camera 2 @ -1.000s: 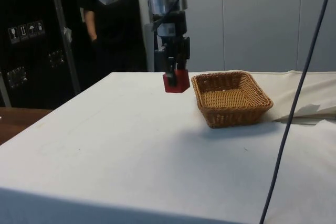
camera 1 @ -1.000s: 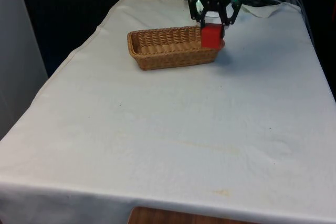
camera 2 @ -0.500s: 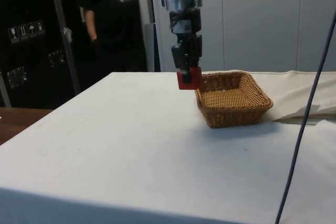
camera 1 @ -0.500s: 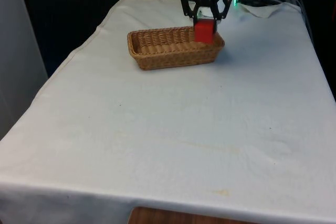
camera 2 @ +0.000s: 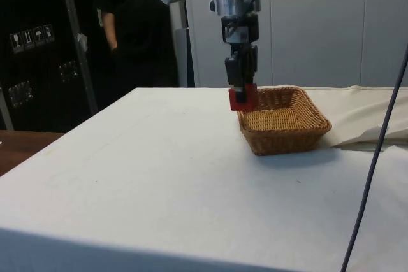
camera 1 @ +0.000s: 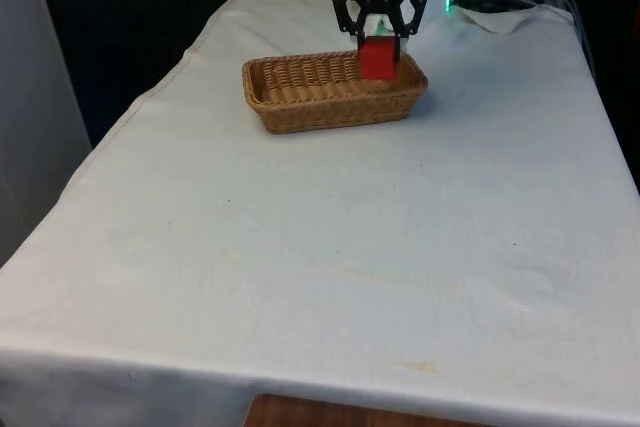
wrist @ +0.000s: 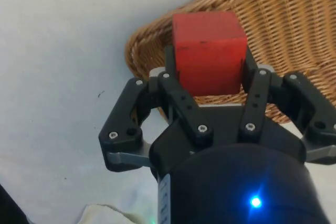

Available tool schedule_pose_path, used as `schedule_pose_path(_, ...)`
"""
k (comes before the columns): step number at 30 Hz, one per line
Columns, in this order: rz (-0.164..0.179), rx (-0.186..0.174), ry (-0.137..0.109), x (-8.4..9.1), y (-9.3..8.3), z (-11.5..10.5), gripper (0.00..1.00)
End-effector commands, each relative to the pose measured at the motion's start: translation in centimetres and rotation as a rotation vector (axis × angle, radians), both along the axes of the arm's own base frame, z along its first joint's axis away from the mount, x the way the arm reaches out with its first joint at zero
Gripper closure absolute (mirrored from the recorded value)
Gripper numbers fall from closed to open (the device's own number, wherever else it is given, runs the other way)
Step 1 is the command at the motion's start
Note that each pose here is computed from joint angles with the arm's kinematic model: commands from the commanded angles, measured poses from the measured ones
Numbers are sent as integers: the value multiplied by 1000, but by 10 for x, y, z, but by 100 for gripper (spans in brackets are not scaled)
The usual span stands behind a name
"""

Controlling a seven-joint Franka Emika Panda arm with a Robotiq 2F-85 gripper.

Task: Pick up the cube and place it into the basket.

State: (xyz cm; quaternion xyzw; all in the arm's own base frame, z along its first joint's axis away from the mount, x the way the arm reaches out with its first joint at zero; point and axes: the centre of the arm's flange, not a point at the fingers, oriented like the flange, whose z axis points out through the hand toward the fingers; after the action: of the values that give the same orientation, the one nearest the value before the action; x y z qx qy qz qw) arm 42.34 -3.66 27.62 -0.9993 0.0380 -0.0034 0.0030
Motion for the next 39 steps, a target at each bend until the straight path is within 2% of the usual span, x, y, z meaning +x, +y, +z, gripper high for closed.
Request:
schedule_pose_path(1, 3, 1, -2, -1, -2, -1, 97)
schedule_pose_path(3, 11, 5, -16, -6, -6, -2, 97)
schedule_pose_path(11, 45, 6, -25, -18, -26, -12, 97)
schedule_pose_path(12, 39, 6, -15, -15, -24, -13, 97)
schedule_pose_path(13, 49, 6, -25, -19, -29, -13, 97)
schedule_pose_path(15, 60, 7, -26, -23, -36, -15, 97)
schedule_pose_path(21, 84, 10, -21, -30, -50, -20, 97)
schedule_pose_path(22, 77, 12, -9, -27, -48, -20, 97)
schedule_pose_path(23, 88, 10, -20, -31, -53, -20, 97)
schedule_pose_path(29, 118, 15, -12, -40, -70, -27, 97)
schedule_pose_path(30, 113, 19, -3, -38, -69, -27, 97)
schedule_pose_path(31, 120, 16, -11, -41, -72, -28, 97)
schedule_pose_path(38, 146, 2, -18, -48, -78, -42, 97)
schedule_pose_path(39, 144, -1, -7, -47, -78, -43, 97)
